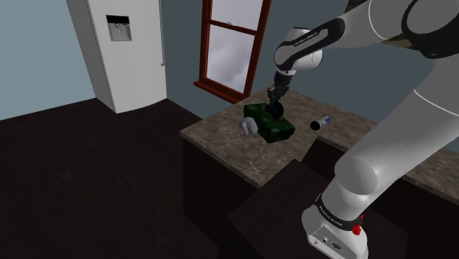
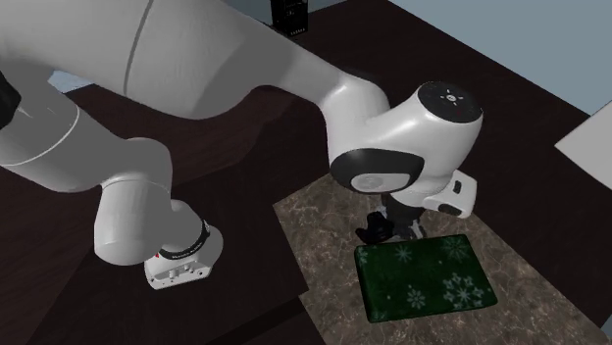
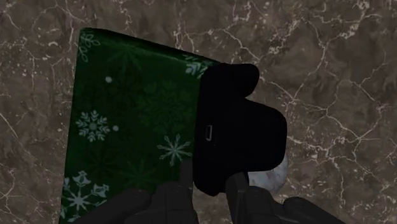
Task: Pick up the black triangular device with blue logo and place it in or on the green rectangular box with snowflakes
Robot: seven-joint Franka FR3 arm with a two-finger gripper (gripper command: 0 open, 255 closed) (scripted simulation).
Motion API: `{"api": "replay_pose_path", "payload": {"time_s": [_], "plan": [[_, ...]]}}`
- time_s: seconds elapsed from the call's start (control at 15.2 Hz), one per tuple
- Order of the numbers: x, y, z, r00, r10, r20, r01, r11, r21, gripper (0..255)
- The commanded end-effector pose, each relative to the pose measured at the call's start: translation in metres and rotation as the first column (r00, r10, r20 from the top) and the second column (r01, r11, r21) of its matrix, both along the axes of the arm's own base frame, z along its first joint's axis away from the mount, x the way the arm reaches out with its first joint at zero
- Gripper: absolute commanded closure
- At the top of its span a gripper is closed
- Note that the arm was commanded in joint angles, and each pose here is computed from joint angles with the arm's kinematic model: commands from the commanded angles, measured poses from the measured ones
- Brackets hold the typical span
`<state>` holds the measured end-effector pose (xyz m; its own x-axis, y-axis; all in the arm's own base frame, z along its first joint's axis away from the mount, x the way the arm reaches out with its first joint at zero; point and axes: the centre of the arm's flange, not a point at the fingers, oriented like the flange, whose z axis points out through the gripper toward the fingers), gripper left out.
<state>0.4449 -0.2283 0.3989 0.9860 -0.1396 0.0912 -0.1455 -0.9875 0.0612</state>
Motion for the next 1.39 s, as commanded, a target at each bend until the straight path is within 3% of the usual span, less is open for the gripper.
{"api": "replay_pose_path", "payload": {"time_s": [0.0,0.59,1.32], "plan": [[0.014,-0.022,0.001,1.000,0.002,0.000,-0.002,1.000,-0.001,255],[0.086,-0.122,0.006,1.000,0.002,0.000,-0.002,1.000,-0.001,255],[0.086,-0.122,-0.052,1.000,0.002,0.000,-0.002,1.000,-0.001,255]]}}
